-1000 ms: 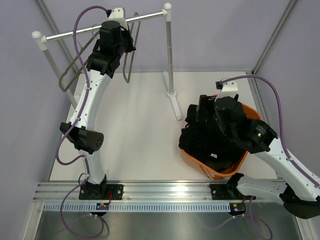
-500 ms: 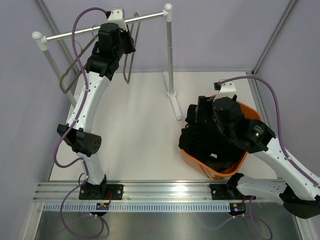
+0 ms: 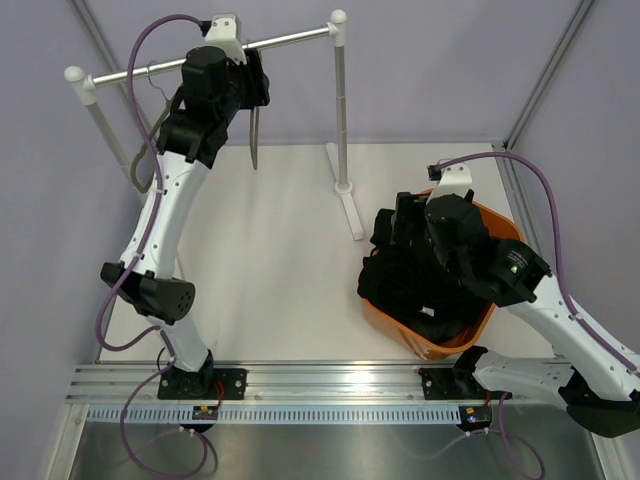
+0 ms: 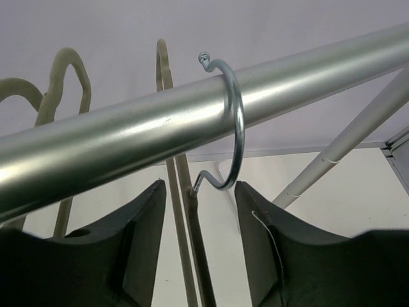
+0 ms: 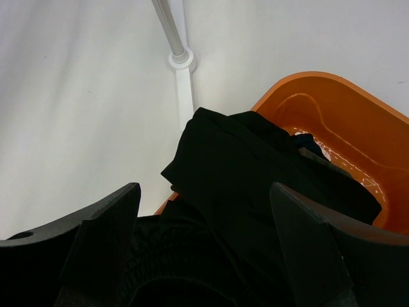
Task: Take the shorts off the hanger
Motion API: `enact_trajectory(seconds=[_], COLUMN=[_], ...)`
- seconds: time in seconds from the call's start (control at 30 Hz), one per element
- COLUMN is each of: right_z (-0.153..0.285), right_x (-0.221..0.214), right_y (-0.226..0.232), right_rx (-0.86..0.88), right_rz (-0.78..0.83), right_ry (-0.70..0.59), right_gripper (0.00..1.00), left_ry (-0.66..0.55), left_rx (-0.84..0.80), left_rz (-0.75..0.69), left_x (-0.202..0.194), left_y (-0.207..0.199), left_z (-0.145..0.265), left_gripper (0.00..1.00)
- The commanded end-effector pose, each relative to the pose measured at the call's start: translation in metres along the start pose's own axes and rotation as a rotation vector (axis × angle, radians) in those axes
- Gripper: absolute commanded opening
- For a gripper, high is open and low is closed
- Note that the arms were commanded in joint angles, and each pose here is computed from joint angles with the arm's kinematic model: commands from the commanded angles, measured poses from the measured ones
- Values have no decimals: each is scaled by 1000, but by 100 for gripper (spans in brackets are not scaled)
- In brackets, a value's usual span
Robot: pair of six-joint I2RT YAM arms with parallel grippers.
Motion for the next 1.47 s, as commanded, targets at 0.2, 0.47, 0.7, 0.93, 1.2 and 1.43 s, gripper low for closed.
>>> enact_trajectory(seconds=[0.2, 0.47, 0.7, 0.93, 1.2, 1.43], right_z=[5, 10, 18, 38, 38, 31], right_x=[1, -4, -11, -7, -11, -15], right_y=[-7, -9, -11, -21, -17, -10], right_rx=[-7, 12, 52, 101, 134, 165], right_rz=[-21, -47, -80, -111, -103, -131], right_ry=[-9, -13, -27, -74, -72, -111], right_gripper=[91, 93, 94, 98, 100, 99], left_ry=[-138, -180, -80, 15, 154, 142], left_rx=[-5, -107, -222, -328, -318, -304], left_rz=[-17, -33, -69, -39, -88, -139], left_x=[46, 56, 25, -39, -103, -126], left_y=[-4, -34, -71, -64, -38, -19], left_z=[66, 133, 200, 257, 278, 285], left_gripper=[64, 77, 99, 99, 99, 99])
Point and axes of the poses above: each gripper's point midway between its finger pads, its own z axis back along the fingers, its own y axis along the line the jaws close on, x = y × z, the point moved 2 cm from there along z, back along the fingers
